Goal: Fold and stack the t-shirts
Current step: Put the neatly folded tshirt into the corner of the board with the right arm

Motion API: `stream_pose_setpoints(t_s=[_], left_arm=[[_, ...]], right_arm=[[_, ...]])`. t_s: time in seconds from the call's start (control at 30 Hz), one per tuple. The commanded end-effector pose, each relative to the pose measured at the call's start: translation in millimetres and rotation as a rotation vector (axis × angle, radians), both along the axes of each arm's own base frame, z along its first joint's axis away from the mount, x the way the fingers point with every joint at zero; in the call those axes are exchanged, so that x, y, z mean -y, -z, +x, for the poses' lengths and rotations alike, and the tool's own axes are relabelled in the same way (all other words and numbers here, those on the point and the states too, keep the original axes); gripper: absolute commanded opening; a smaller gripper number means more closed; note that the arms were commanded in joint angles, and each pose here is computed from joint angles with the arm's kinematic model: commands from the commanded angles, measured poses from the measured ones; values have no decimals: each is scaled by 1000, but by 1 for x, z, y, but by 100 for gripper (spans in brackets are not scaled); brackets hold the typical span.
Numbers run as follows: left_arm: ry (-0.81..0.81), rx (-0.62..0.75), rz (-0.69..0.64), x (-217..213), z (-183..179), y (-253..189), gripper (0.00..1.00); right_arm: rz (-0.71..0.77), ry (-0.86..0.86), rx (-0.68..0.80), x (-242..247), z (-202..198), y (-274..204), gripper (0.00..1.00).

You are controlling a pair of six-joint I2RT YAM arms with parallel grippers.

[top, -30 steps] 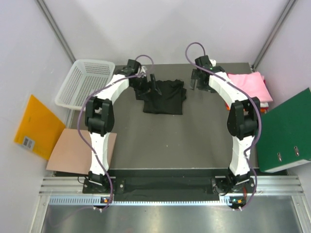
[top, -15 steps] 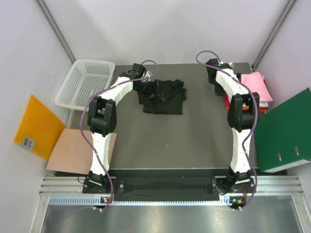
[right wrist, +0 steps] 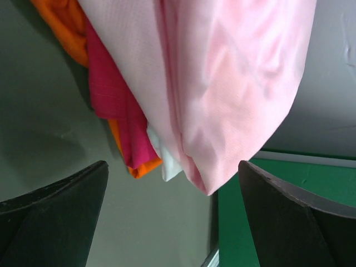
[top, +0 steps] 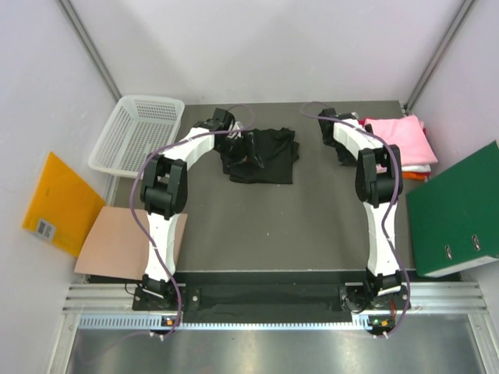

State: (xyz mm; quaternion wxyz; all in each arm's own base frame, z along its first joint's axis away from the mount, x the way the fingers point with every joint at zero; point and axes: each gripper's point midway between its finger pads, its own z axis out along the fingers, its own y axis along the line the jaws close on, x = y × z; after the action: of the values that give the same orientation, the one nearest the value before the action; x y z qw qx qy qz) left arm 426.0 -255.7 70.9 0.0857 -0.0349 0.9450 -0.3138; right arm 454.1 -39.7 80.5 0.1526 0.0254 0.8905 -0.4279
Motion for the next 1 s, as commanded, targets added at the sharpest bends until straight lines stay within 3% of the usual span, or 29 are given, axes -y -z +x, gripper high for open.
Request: stream_pose_setpoints(t_s=[0.0,0.3,0.33,0.4,0.43,0.5,0.7,0.97], left_arm=[[1,84,-57,7,9,-32,99],[-2,78,-53,7,10,-33,99],[-1,74,-51,6,9,-33,99],[0,80,-45,6,10,-34,99],[-1,77,-42,4,10,-34,99],[-1,79,-39,3,10,-35,99],[-19,76,-29,-5,14,-34,99],[-41,75,-19,-14,21,-32,98]], right_arm=[[-87,-18,-37,1,-1,10,100],[-192,40,-120,36,-7,37,99],[-194,44,-132,38,-8,42,79],[-159,54,-158,43,-10,50,59],[-142,59,-163,44,-10,54,24],[-91,61,-159,43,-10,58,0],[-8,-35,-130,12,-4,46,0],[59,-221,-119,-76,3,32,0]])
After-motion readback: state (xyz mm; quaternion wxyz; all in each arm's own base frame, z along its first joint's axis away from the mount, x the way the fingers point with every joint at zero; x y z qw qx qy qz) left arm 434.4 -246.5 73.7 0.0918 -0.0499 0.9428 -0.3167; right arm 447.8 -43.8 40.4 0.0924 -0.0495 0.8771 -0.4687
